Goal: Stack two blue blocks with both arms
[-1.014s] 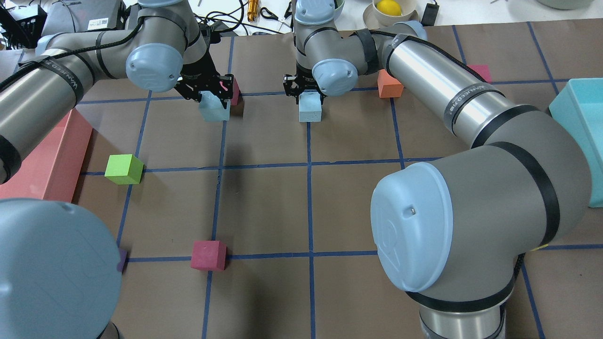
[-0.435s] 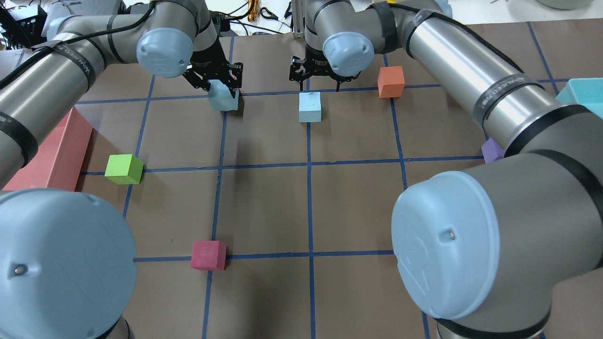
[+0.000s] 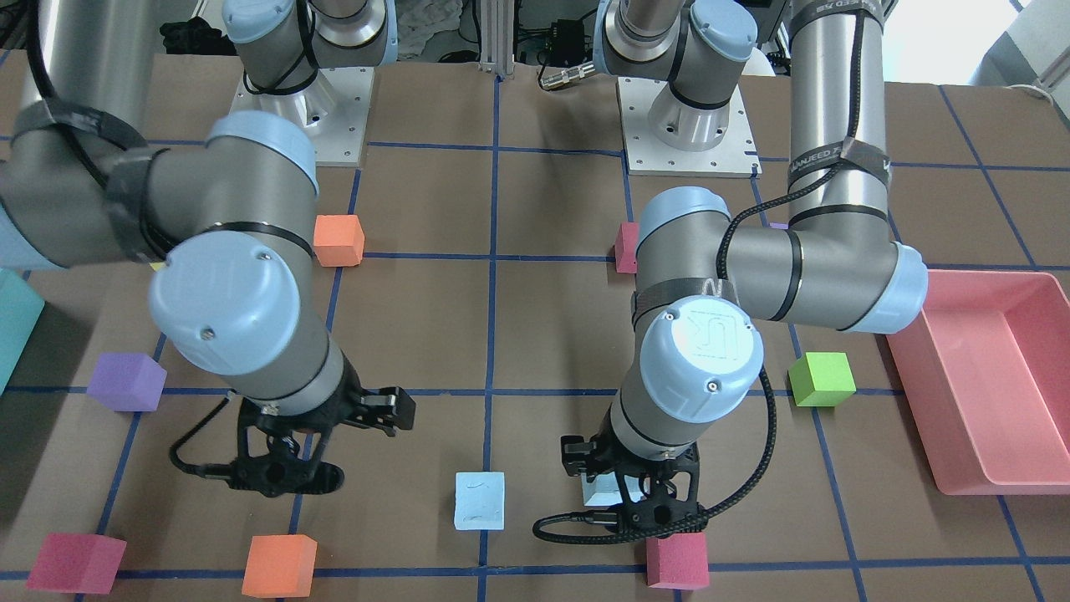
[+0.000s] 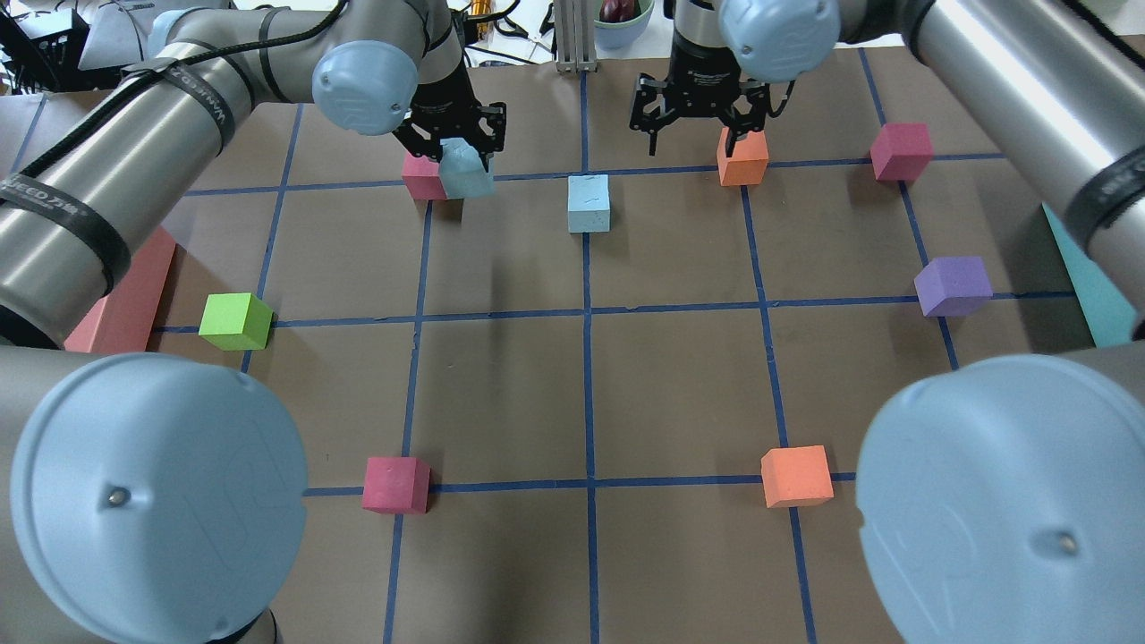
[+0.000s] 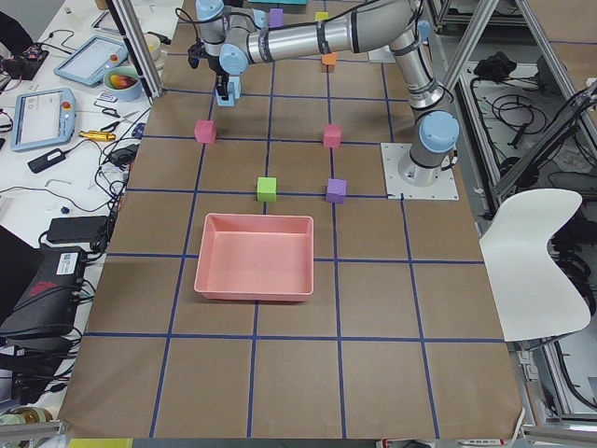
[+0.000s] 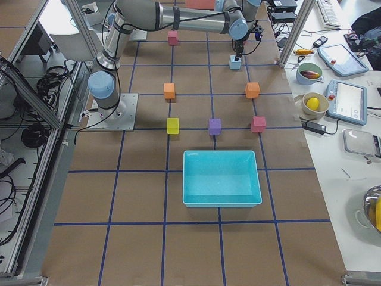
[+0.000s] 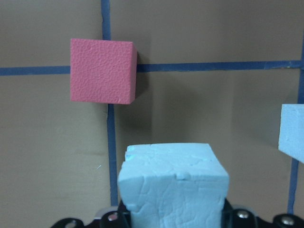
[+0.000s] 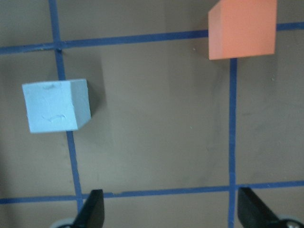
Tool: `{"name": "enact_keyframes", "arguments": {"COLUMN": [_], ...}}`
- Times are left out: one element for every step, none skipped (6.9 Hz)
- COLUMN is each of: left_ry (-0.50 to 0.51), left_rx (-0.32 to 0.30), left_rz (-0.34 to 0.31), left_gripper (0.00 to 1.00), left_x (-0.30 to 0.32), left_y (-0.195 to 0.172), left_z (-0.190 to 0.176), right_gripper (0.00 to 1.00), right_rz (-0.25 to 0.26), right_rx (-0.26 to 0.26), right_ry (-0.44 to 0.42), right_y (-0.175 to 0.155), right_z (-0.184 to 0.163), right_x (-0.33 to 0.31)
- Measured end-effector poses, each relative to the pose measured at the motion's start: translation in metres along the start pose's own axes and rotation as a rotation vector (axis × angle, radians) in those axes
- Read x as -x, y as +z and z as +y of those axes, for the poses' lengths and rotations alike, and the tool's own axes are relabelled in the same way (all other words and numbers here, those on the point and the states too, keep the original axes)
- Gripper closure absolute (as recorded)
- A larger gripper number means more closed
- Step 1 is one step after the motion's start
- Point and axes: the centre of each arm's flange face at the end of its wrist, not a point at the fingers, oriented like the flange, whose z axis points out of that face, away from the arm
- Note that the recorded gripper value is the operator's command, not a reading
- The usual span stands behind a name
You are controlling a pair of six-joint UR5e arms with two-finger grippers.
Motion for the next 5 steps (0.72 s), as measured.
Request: {"name": "enact_keyframes", "arguments": {"left_ry": [-0.025,-0.03,-0.034,-0.041,-0.041], "left_rx": [-0.005,-0.011,-0.014,-0.01,-0.004], "left_rz": [0.027,0.042,0.049,0.05,0.047], "left_gripper": [1.0,1.0,1.0,1.0,1.0], "left_x": [-0.03,-0.061,-0.084,-0.102,-0.113], "left_y": [0.004,0.009,0.014,0.024,0.034], "left_z": [-0.002,-0.003,-0.003,-0.002,-0.001], "right_gripper": [0.0,0.0,0.0,0.0,0.0], "right_rz": [0.001,0.007,0.015,0.023,0.031], "right_rx": [0.006,-0.003,-0.028,-0.037,-0.016], "right_ry": [-0.004,-0.003,0.001,0.005,0.007], "right_y": [-0.017,-0.037,-0.057,-0.071,-0.075], "right_z": [0.037,0.084,0.122,0.149,0.165], "right_x": [-0.026,-0.043,-0.054,-0.06,-0.063]}}
